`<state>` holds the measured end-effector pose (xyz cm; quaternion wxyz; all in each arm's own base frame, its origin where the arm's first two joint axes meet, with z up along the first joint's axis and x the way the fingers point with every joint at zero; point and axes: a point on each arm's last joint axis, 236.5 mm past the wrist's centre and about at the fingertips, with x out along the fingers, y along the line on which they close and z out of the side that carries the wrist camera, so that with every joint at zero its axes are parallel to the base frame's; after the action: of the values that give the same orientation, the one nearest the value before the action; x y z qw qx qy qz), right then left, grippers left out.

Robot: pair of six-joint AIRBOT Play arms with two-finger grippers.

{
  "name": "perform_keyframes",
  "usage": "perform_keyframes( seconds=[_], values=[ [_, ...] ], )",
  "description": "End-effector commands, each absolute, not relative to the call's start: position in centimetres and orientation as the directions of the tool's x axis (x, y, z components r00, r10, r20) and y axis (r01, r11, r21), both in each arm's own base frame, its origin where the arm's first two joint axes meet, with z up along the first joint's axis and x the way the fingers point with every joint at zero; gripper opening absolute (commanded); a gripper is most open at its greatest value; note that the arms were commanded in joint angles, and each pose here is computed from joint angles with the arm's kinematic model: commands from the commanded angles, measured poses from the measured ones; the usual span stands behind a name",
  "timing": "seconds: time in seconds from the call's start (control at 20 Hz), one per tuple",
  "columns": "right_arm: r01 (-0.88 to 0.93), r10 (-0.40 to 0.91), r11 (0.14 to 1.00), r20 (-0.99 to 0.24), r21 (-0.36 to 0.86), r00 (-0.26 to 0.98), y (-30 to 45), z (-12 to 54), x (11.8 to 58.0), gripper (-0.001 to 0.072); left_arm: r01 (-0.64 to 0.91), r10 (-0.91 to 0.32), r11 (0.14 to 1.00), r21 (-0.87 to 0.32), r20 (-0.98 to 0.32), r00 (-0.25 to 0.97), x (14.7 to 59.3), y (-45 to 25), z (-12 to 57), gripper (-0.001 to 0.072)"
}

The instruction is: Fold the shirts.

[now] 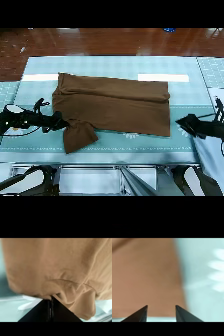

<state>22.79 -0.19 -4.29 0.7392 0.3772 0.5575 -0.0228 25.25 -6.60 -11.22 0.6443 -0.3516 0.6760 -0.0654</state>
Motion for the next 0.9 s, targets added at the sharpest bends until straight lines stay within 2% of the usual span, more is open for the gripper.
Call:
perform_keyframes(
  seconds=[0.0,0.3,0.55,0.65,0.75,0.8,0.85],
  values=[
    [0.581,0.356,0.713,-0.917,0.392,0.182,-1.3,-7.4,17.3,0.0407,-0.343,-0.573,0.757,-0.556,-0.817,0.062,25.6,-7.2,-10.3,0.0018],
    [0.595,0.451,0.657,-0.874,0.463,0.181,1.4,-9.7,18.3,0.0407,-0.344,-0.572,0.757,-0.556,-0.818,0.063,25.7,-7.2,-10.3,0.0018],
    [0.59,0.573,0.477,-0.74,0.652,0.354,3.2,-10.3,24.0,0.0393,-0.355,-0.575,0.743,-0.567,-0.812,0.094,26.4,-7.3,-10.3,0.0018],
    [0.579,0.622,0.421,-0.686,0.699,0.377,4.3,-10.4,25.1,0.0393,-0.36,-0.578,0.735,-0.574,-0.809,0.11,26.8,-7.4,-10.2,0.0018],
    [0.562,0.653,0.461,-0.692,0.686,0.308,6.0,-11.3,25.0,0.0391,-0.362,-0.577,0.732,-0.577,-0.808,0.12,27.0,-7.3,-10.2,0.0018],
    [0.531,0.664,0.493,-0.692,0.69,0.283,6.9,-11.2,25.4,0.0276,-0.362,-0.577,0.732,-0.577,-0.808,0.121,27.1,-7.3,-10.1,0.0018],
    [0.482,0.67,0.527,-0.691,0.7,0.271,7.5,-10.6,26.1,0.01,-0.361,-0.578,0.732,-0.577,-0.807,0.12,27.0,-7.3,-10.1,0.0018]
  ],
)
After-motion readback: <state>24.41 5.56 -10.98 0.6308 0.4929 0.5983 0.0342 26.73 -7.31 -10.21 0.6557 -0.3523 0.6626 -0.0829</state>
